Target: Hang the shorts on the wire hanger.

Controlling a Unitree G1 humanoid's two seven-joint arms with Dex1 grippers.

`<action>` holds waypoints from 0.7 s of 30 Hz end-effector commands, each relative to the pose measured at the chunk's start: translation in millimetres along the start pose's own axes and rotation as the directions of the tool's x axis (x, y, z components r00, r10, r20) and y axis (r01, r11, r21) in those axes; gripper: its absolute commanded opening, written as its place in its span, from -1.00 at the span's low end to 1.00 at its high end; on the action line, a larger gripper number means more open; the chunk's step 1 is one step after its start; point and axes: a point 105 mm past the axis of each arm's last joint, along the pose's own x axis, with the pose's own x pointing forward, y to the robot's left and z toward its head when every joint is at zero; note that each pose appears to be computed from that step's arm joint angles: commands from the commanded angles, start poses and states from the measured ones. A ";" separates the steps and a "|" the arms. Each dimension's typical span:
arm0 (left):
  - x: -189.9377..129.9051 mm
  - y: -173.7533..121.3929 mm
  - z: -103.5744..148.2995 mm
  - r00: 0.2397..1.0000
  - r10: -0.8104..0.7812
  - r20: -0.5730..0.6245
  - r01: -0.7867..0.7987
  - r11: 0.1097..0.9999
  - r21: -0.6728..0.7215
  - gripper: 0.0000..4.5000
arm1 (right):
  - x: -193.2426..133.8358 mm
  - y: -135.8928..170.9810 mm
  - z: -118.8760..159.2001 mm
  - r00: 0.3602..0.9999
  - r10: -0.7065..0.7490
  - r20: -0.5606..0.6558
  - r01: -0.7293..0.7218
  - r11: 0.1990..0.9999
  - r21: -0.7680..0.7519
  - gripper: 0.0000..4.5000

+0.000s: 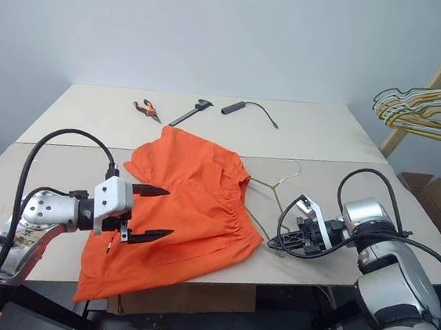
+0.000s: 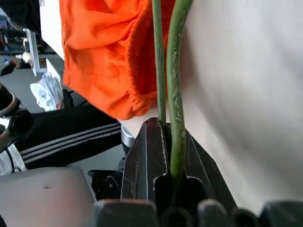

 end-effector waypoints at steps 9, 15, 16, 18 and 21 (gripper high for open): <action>-0.9 1.5 8.4 1.000 0.017 0.015 -0.017 0.999 0.039 0.99 | -15.3 10.7 36.7 0.989 -0.002 0.145 0.026 0.987 -0.159 -1.00; 1.0 16.5 13.2 0.997 0.072 0.040 -0.074 0.996 0.054 0.99 | -12.9 9.4 48.4 0.983 -0.064 0.173 0.136 0.883 -0.449 -1.00; 1.3 19.2 13.7 0.996 0.082 0.044 -0.084 0.995 0.054 0.99 | -11.7 9.0 49.7 0.980 -0.078 0.184 0.161 0.855 -0.493 -1.00; 2.2 23.7 13.6 0.995 0.094 0.045 -0.097 0.993 0.062 0.99 | -9.1 12.4 55.0 0.969 -0.084 0.232 0.205 0.796 -0.570 -1.00; 2.7 31.5 15.4 0.992 0.113 0.052 -0.116 0.990 0.079 0.99 | -7.0 19.0 61.5 0.948 -0.102 0.303 0.287 0.687 -0.667 -1.00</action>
